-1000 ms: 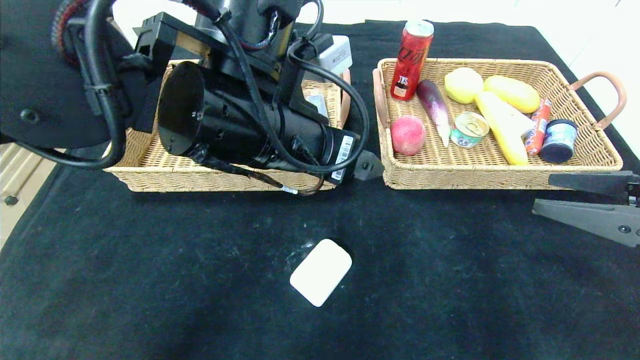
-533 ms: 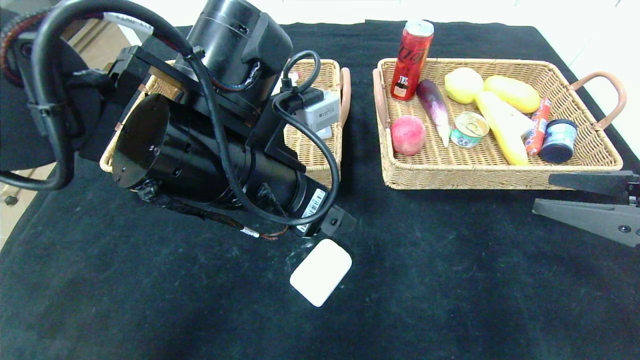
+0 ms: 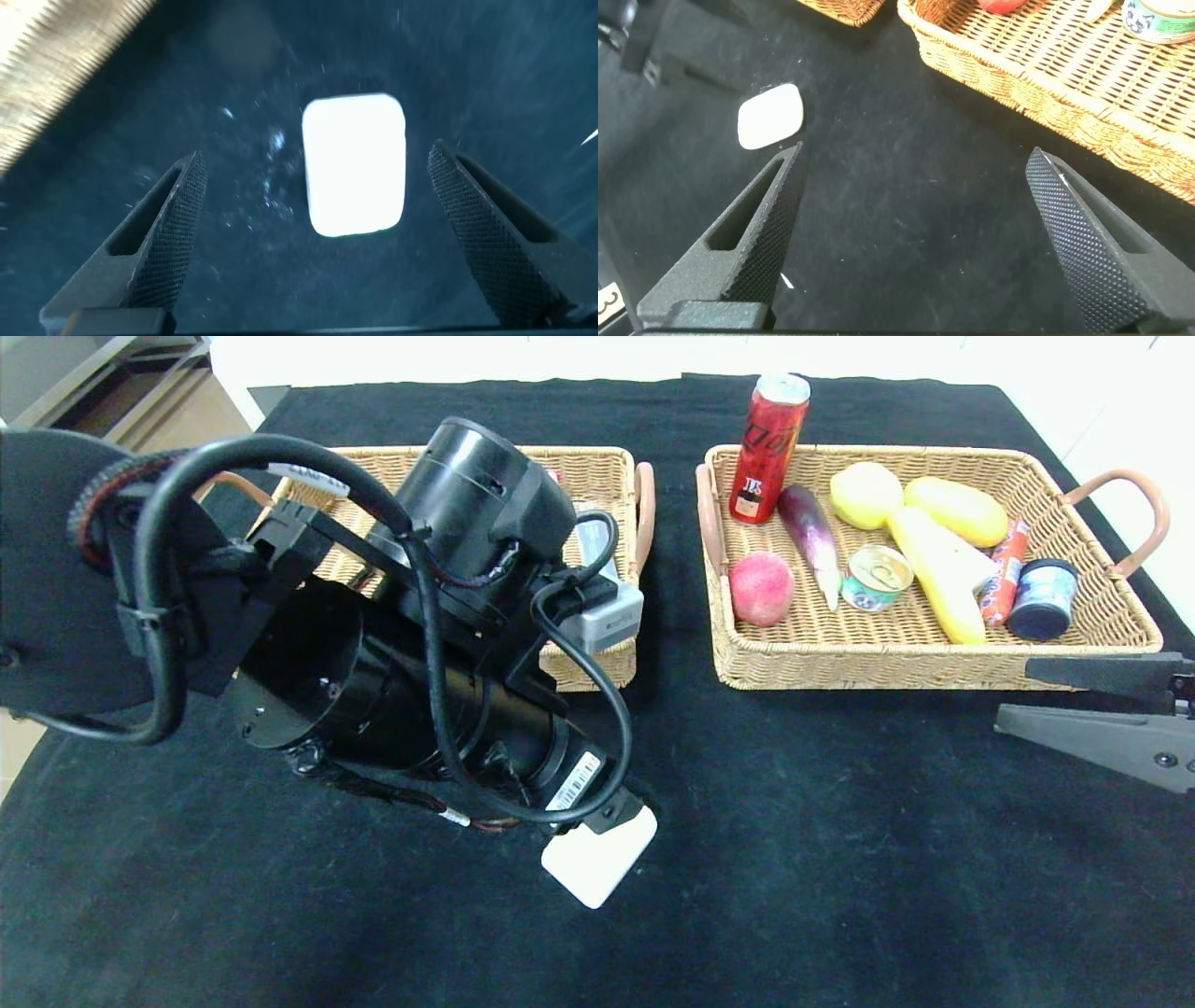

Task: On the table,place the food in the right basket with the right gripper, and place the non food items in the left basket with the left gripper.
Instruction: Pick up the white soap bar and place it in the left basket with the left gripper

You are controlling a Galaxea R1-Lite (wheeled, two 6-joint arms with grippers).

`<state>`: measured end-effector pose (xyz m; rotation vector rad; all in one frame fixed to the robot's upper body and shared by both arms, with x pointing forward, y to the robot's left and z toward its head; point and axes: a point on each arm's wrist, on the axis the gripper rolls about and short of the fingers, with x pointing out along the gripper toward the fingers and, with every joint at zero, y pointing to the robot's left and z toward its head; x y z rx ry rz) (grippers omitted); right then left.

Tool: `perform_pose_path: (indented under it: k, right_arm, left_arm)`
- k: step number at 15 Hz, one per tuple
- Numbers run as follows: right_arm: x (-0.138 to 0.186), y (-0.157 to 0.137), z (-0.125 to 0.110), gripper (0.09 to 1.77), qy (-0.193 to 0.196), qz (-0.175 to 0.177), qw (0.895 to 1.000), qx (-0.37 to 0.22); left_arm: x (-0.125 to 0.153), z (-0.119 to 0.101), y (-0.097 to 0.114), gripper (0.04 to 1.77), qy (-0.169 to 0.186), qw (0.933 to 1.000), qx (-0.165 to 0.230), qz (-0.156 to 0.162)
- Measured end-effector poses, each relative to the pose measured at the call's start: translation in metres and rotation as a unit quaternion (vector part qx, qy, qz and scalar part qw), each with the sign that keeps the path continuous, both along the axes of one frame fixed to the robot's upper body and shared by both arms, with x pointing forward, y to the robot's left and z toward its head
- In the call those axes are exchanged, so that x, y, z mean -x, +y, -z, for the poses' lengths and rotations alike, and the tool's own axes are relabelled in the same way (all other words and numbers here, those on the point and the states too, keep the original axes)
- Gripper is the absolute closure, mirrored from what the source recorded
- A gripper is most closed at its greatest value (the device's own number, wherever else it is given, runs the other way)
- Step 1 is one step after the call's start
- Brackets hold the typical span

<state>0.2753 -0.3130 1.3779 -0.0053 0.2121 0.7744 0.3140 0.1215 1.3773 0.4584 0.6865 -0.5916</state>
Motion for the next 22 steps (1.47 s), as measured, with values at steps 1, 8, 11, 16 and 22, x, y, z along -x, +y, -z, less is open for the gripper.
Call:
perform_pose_path:
  k: [1,8,11,16,22]
  right_arm:
    - [0.0,0.0,0.0,0.15,0.0,0.001,1.0,0.0]
    - [-0.001,-0.001,-0.001,0.15,-0.002,0.004,1.0,0.0]
    - [-0.002,-0.002,-0.002,0.15,-0.004,0.006,1.0,0.0]
    - [-0.004,-0.004,-0.003,0.15,-0.01,0.012,1.0,-0.001]
    - [-0.004,-0.004,-0.002,0.15,-0.008,0.011,1.0,-0.001]
  left_arm:
    - [0.0,0.004,-0.001,0.1,0.002,1.0,-0.007,-0.001]
    - [0.011,0.027,-0.011,0.09,0.016,0.9993,-0.031,-0.014]
    - [0.011,0.033,-0.018,0.09,-0.007,0.9997,-0.018,-0.016]
    - [0.012,0.049,-0.025,0.09,-0.028,0.9992,-0.018,-0.022]
    - [0.013,0.058,-0.025,0.09,-0.021,0.9987,-0.034,-0.033]
